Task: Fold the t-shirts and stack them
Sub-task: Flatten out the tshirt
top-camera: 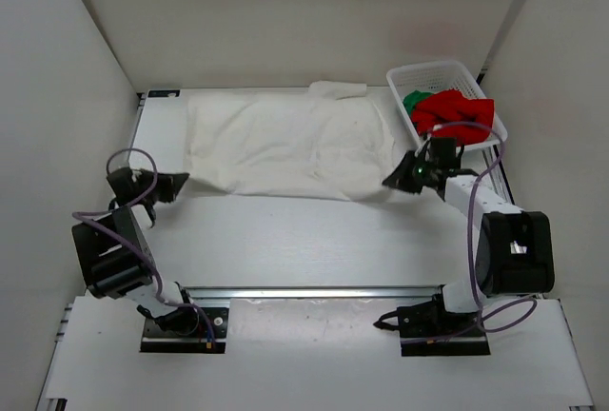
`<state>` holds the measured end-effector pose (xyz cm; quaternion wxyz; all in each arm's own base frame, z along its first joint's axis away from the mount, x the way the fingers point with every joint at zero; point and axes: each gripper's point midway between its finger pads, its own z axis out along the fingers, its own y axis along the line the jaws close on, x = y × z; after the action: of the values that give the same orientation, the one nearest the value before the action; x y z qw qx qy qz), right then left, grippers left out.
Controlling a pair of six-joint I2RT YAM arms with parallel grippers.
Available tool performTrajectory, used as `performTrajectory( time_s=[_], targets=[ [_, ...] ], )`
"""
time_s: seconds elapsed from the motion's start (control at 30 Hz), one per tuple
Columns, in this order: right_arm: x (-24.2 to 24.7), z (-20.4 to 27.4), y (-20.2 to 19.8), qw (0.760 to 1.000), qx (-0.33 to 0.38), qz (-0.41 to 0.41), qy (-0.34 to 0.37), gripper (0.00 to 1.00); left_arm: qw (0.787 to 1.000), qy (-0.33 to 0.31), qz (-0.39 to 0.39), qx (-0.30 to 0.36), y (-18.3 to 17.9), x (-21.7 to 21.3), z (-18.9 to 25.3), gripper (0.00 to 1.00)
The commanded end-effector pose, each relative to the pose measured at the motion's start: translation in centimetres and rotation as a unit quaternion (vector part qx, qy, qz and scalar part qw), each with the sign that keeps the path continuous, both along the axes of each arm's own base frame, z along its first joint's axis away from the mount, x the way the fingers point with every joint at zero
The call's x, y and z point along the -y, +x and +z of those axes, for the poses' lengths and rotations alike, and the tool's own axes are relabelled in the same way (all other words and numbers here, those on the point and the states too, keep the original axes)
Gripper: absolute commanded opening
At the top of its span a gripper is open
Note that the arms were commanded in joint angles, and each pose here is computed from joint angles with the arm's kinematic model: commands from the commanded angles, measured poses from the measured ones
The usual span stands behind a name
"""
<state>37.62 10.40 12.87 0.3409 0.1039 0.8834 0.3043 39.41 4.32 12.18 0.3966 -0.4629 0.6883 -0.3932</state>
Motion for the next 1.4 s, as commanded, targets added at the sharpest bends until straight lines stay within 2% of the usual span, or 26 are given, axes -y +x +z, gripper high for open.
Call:
performTrajectory(
  time_s=[0.0, 0.07, 0.17, 0.2, 0.4, 0.53, 0.57, 0.7, 0.77, 0.83, 0.9, 0.93, 0.97, 1.03, 1.07, 1.13, 1.23, 1.27, 1.3, 1.33, 1.37],
  targets=[
    [-0.5, -0.9, -0.3, 0.999, 0.041, -0.012, -0.009, 0.0, 0.999, 0.013, -0.024, -0.023, -2.6, 0.4, -4.4, 0.0],
    [-0.2, -4.5, -2.8, 1.0, -0.008, -0.024, -0.017, 0.0, 0.998, 0.002, -0.031, -0.048, -3.9, 1.1, -6.4, 0.0],
    [1.1, -7.0, -5.5, 0.998, -0.035, -0.056, -0.013, 0.0, 0.992, 0.021, -0.039, -0.119, -6.0, 1.1, -9.0, 0.0],
    [1.7, -7.7, -6.7, 0.997, -0.042, -0.067, -0.018, 0.0, 0.99, 0.046, -0.035, -0.129, -6.3, 0.3, -9.0, 0.0],
    [5.1, -10.8, -12.5, 0.985, -0.095, -0.142, -0.008, 0.0, 0.979, 0.082, 0.015, -0.184, -9.8, -2.9, -9.2, 0.0],
    [5.5, -10.7, -14.5, 0.982, -0.093, -0.167, 0.005, 0.0, 0.969, 0.111, 0.013, -0.22, -11.5, -2.9, -9.5, 0.0],
    [5.4, -11.0, -15.4, 0.981, -0.094, -0.17, 0.012, 0.0, 0.961, 0.128, 0.02, -0.244, -12.5, -3.2, -10.1, 0.0],
    [5.1, -10.9, -16.5, 0.977, -0.092, -0.188, 0.032, 0.0, 0.952, 0.14, 0.046, -0.269, -15.2, -3.8, -10.8, 0.0],
    [4.5, -10.6, -16.9, 0.977, -0.095, -0.19, 0.032, 0.0, 0.945, 0.147, 0.05, -0.29, -16.4, -3.6, -11.0, 0.08],
    [5.0, -10.8, -17.7, 0.971, -0.103, -0.213, 0.034, 0.0, 0.941, 0.177, 0.058, -0.284, -16.5, -3.8, -10.2, 0.18],
    [4.5, -10.3, -17.8, 0.972, -0.091, -0.213, 0.045, 0.0, 0.937, 0.191, 0.07, -0.286, -17.0, -4.0, -9.4, 0.39],
    [4.4, -10.1, -17.9, 0.971, -0.087, -0.22, 0.043, 0.05, 0.934, 0.207, 0.079, -0.28, -16.9, -4.3, -8.6, 0.5],
    [4.3, -9.5, -17.9, 0.972, -0.078, -0.218, 0.045, 0.1, 0.934, 0.218, 0.071, -0.273, -16.5, -3.9, -8.1, 0.56],
    [5.1, -8.5, -17.2, 0.972, -0.052, -0.226, 0.022, 0.4, 0.939, 0.226, 0.072, -0.249, -15.5, -3.7, -6.9, 0.71],
    [5.1, -8.1, -17.1, 0.974, -0.05, -0.222, 0.018, 0.42, 0.946, 0.227, 0.056, -0.225, -14.9, -3.0, -6.0, 0.72],
    [5.5, -5.4, -15.9, 0.978, -0.023, -0.208, -0.004, 0.49, 0.95, 0.246, 0.032, -0.19, -13.5, -2.0, -4.8, 0.71],
    [6.0, -3.1, -14.7, 0.979, -0.003, -0.198, -0.047, 0.49, 0.952, 0.279, -0.013, -0.122, -11.6, 0.8, -2.6, 0.64],
    [5.3, -2.4, -14.2, 0.981, 0.009, -0.181, -0.061, 0.49, 0.951, 0.289, -0.035, -0.104, -11.1, 2.0, -2.1, 0.54],
    [4.3, -2.5, -13.9, 0.985, 0.014, -0.157, -0.073, 0.42, 0.95, 0.291, -0.066, -0.087, -10.9, 4.0, -1.9, 0.43],
    [2.5, -2.7, -13.8, 0.99, 0.01, -0.121, -0.077, 0.23, 0.95, 0.286, -0.11, -0.066, -10.9, 6.8, -2.1, 0.37],
    [1.5, -2.5, -13.3, 0.991, 0.018, -0.105, -0.075, 0.14, 0.947, 0.286, -0.132, -0.058, -11.0, 8.3, -2.1, 0.32]
  ],
)
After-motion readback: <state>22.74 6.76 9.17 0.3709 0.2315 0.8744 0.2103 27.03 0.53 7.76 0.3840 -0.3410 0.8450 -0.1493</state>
